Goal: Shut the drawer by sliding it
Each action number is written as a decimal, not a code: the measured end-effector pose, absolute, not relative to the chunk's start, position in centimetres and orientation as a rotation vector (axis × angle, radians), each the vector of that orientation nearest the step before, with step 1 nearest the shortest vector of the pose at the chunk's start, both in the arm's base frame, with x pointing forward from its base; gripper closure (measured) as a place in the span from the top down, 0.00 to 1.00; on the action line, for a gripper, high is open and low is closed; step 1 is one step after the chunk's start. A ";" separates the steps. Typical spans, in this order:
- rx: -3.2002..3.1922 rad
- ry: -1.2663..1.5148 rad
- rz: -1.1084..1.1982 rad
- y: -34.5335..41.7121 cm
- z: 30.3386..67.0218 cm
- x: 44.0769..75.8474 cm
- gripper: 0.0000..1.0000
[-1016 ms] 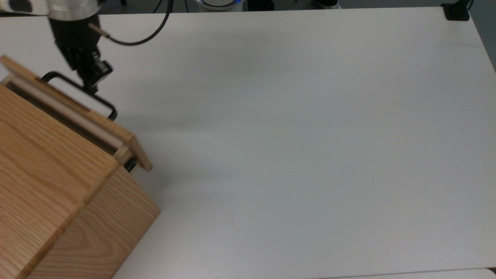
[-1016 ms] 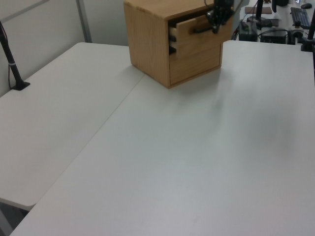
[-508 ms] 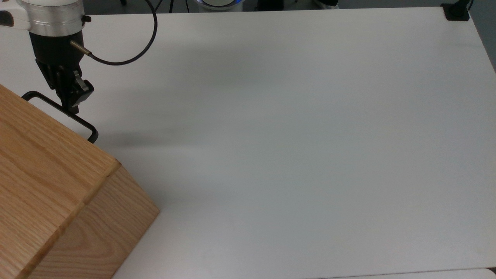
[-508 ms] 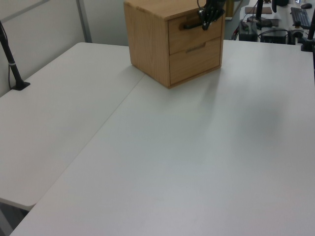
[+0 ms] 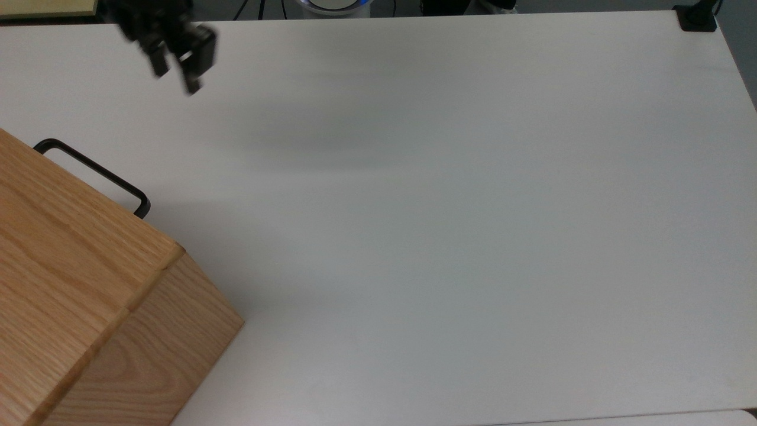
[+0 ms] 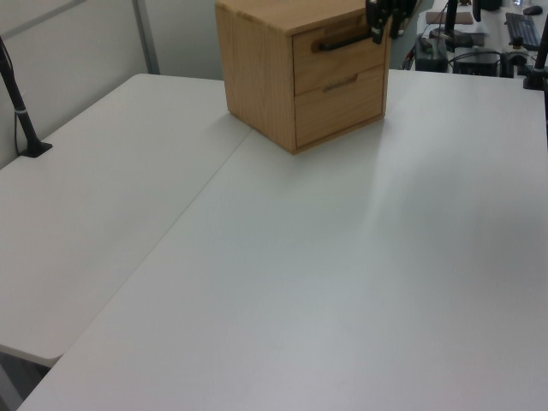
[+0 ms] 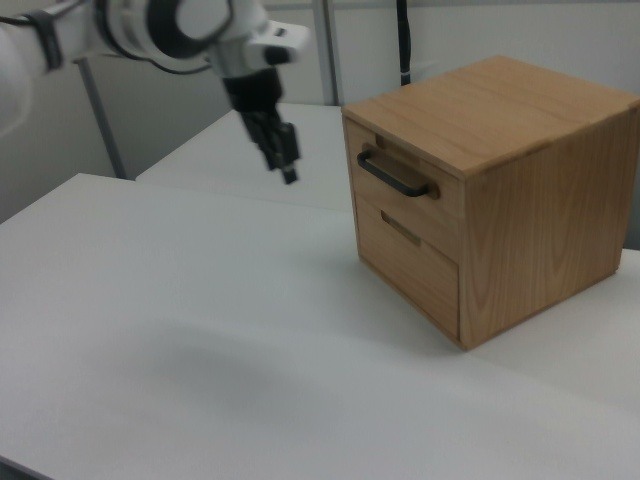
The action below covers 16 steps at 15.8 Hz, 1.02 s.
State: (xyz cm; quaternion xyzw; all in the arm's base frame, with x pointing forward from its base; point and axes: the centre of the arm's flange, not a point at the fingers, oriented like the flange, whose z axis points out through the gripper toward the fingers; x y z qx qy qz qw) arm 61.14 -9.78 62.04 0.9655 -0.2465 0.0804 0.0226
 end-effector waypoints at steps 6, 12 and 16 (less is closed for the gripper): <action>3.039 -0.542 0.109 -0.4 64.2 56.6 1.00; 3.068 -0.229 0.055 4.0 62.8 54.4 1.00; 3.074 0.051 0.039 2.8 62.5 54.5 1.00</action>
